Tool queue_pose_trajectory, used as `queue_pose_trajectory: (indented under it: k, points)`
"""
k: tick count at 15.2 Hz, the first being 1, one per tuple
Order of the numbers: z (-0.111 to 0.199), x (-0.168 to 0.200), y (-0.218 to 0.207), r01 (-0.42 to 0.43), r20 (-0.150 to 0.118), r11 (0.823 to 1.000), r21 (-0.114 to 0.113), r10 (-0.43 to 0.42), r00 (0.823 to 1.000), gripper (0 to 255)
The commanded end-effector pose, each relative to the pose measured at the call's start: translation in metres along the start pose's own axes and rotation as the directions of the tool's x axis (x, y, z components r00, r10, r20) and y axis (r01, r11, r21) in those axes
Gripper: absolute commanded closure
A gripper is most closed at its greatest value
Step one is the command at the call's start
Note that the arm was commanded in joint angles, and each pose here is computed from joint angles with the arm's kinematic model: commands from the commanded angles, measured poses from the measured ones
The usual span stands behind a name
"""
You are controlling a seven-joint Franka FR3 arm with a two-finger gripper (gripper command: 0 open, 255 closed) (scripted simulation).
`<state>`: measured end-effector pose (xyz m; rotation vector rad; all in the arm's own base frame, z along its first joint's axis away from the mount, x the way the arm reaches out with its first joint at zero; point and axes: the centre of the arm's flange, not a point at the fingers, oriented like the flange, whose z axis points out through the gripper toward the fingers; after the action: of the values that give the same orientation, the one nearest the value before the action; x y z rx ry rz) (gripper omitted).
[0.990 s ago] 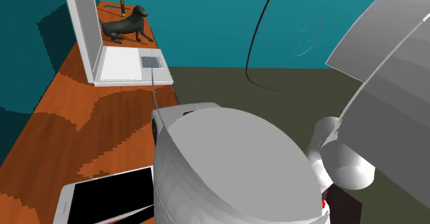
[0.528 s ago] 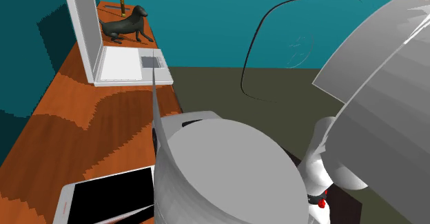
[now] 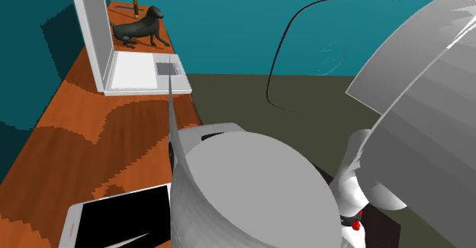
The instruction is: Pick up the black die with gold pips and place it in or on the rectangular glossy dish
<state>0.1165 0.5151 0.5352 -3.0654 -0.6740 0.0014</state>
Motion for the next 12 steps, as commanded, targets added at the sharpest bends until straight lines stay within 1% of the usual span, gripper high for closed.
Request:
queue_pose_trajectory:
  k: [1, 4, 12]
  points:
    - [-0.013, 0.0, 0.0, 0.0, 0.0, 1.0, 0.0, 0.0, 1.0, 0]
    - [-0.05, 0.0, 0.0, 0.0, 0.0, 1.0, 0.0, 0.0, 1.0, 0]
    - [-0.05, 0.0, 0.0, 0.0, 0.0, 1.0, 0.0, 0.0, 1.0, 0]
